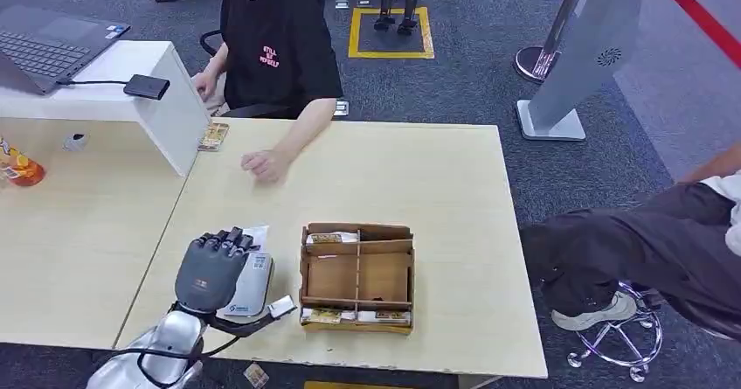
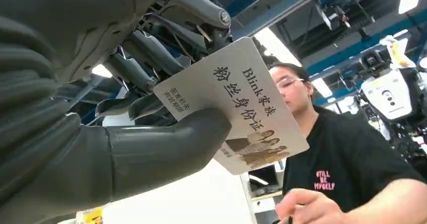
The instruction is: Pass the card to the sensor for recognition and then transmit it.
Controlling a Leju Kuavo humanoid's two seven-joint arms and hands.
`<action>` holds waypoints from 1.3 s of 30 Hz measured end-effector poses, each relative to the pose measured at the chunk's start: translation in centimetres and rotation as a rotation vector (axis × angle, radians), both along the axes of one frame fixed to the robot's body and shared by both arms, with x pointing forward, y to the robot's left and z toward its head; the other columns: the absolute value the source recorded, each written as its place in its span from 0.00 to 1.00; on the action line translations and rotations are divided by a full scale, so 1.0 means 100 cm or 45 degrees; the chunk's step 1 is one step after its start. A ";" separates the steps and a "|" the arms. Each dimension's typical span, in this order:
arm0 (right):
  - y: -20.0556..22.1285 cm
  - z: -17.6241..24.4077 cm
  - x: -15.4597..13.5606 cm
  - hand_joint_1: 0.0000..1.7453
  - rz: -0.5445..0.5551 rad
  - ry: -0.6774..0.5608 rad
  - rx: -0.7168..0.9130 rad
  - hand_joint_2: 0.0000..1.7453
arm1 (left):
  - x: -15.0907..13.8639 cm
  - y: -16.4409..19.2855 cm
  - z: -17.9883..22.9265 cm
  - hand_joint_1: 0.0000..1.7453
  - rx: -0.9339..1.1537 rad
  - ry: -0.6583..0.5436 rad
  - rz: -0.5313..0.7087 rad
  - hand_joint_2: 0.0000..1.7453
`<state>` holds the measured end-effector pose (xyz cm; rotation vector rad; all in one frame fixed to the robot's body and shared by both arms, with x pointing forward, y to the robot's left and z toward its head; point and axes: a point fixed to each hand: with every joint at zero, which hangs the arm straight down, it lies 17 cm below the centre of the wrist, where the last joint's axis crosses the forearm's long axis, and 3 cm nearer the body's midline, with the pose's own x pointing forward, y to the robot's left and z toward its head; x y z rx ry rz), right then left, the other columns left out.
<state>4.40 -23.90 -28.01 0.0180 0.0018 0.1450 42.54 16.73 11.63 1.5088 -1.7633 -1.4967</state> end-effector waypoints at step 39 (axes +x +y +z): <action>0.004 0.001 0.005 0.00 0.223 -0.032 0.017 0.00 | 0.090 -0.106 0.115 1.00 -0.086 -0.081 -0.071 1.00</action>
